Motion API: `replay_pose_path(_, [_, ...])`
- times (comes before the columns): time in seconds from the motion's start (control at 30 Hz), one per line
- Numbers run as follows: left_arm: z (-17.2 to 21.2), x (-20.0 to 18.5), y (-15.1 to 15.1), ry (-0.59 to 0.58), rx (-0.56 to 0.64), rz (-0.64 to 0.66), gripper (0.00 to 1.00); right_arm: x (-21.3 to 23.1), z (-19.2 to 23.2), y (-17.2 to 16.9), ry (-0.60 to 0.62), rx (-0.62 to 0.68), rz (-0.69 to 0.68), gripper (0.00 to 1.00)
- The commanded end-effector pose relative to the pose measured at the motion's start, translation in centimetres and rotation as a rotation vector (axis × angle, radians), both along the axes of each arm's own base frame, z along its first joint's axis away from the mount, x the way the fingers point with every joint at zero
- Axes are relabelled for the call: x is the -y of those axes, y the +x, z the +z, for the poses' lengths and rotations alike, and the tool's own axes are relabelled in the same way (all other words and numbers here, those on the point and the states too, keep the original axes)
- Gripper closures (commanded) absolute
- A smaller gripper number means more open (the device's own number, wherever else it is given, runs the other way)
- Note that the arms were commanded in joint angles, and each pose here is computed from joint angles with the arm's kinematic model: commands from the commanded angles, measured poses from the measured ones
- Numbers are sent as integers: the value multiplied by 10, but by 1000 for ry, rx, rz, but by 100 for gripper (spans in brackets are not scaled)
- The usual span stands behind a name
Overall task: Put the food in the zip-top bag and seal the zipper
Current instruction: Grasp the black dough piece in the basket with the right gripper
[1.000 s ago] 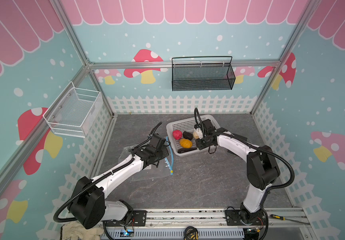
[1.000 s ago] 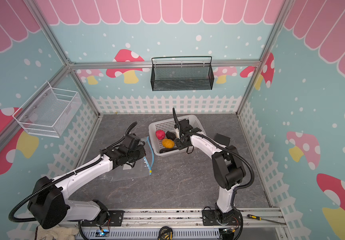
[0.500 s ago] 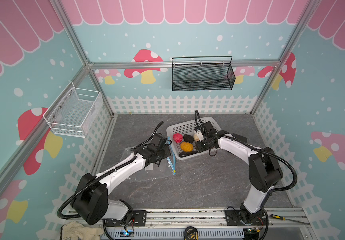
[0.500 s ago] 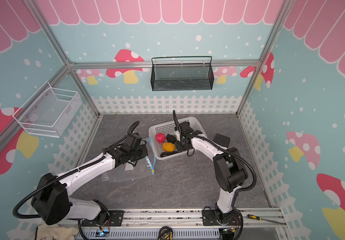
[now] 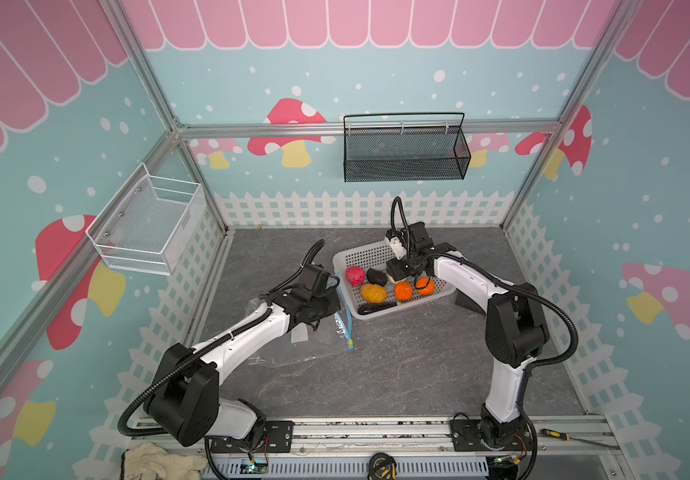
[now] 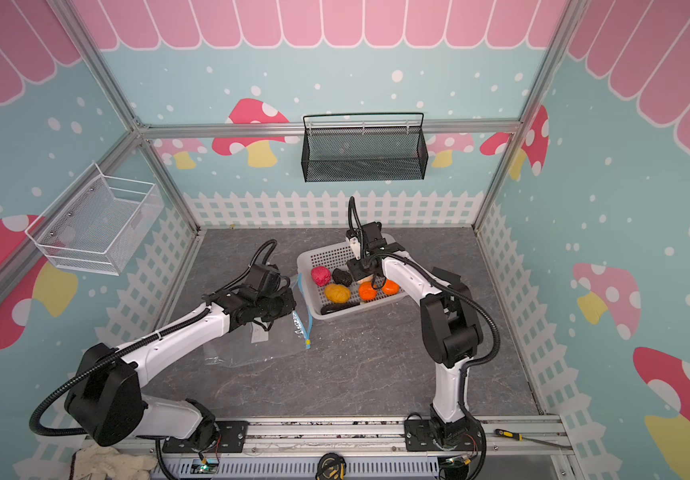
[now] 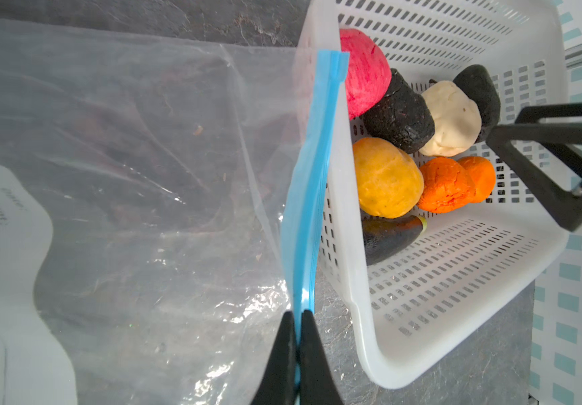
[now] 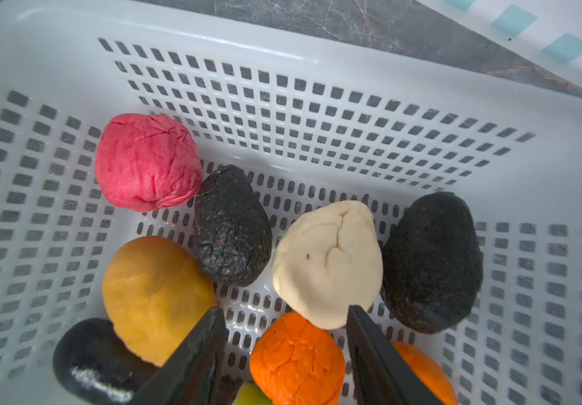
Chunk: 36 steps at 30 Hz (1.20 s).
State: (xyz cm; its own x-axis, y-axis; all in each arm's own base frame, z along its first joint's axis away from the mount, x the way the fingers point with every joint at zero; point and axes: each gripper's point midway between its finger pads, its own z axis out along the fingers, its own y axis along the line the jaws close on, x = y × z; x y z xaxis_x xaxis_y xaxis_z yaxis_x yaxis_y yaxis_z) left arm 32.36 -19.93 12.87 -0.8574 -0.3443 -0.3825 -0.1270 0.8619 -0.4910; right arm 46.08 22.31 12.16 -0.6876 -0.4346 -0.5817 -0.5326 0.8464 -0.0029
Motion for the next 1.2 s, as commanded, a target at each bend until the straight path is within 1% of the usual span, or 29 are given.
replay_pose_path(0.0, [16,7,8,-37,36,-32,100,-17,-2,2,32,-24,90,39])
replay_pose_path(0.17, [17,1,5,-39,40,-25,100,-36,-8,4,86,-63,152,39])
replay_pose_path(0.33, [21,2,4,-53,45,-31,100,-41,-27,6,69,-108,161,42])
replay_pose_path(0.53, [26,2,2,-61,58,-37,100,-47,-45,0,57,-161,170,40])
replay_pose_path(0.63, [26,2,2,-60,59,-39,100,-46,-57,-3,24,-195,167,37])
replay_pose_path(0.67, [25,1,1,-58,56,-39,100,-46,-61,-4,13,-207,166,35])
replay_pose_path(0.73, [25,2,2,-57,57,-41,100,-47,-68,-6,-1,-223,164,28])
replay_pose_path(0.8, [26,2,2,-60,58,-42,100,-47,-72,-5,-12,-230,158,26])
replay_pose_path(0.9, [27,2,2,-62,60,-45,100,-47,-70,-1,-14,-220,140,27])
replay_pose_path(1.17, [31,1,1,-68,68,-41,100,-47,-71,6,-16,-210,110,36])
